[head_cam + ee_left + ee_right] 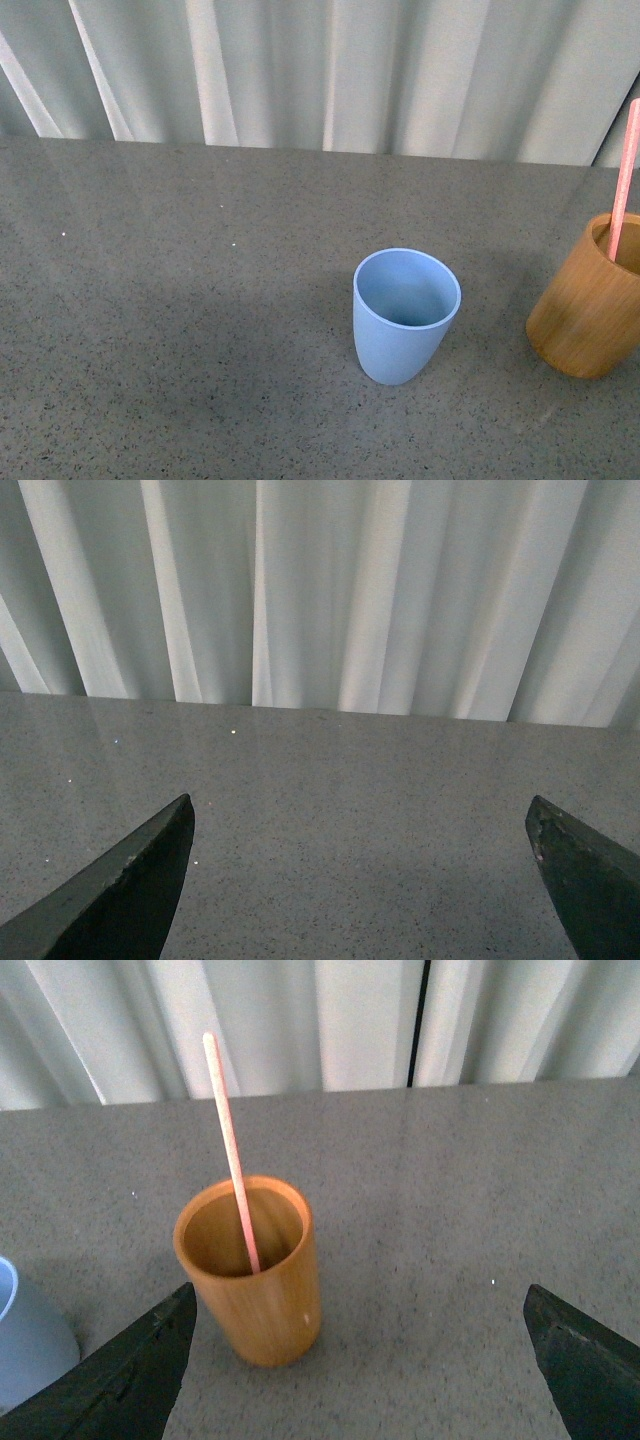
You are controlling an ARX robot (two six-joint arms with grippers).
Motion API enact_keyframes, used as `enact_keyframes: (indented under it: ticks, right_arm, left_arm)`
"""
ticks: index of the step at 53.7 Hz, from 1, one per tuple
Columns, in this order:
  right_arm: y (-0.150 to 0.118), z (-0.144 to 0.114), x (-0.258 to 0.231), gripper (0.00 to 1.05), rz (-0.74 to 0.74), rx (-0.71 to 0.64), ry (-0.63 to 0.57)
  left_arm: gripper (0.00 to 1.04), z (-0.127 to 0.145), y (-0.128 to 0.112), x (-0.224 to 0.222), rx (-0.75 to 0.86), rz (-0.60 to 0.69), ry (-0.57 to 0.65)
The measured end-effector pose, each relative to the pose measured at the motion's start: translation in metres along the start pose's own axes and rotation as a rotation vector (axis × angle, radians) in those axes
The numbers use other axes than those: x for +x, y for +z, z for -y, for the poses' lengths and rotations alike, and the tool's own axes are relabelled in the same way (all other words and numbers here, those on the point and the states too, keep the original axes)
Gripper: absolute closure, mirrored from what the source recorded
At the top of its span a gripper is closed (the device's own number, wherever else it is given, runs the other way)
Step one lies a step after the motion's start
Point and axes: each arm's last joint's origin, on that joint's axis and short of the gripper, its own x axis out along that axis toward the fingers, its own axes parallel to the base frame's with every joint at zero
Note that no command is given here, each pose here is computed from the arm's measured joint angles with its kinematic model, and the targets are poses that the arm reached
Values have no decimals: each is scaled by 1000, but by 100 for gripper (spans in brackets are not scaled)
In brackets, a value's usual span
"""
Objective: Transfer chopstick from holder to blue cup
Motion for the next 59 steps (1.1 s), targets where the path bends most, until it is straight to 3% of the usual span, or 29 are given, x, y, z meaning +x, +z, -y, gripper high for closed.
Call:
enact_keyframes:
  ticks: [19,39,59]
  right_arm:
    - [3,5,82,10,-23,5,53]
    - [19,-34,137,10,-32,-60,148]
    - [18,-54,166,10,-38,-93,167]
  left_arm:
    - [7,0,0,0,0,0,0]
    - [7,0,0,0,0,0,0]
    - [7,0,0,0,0,0,0]
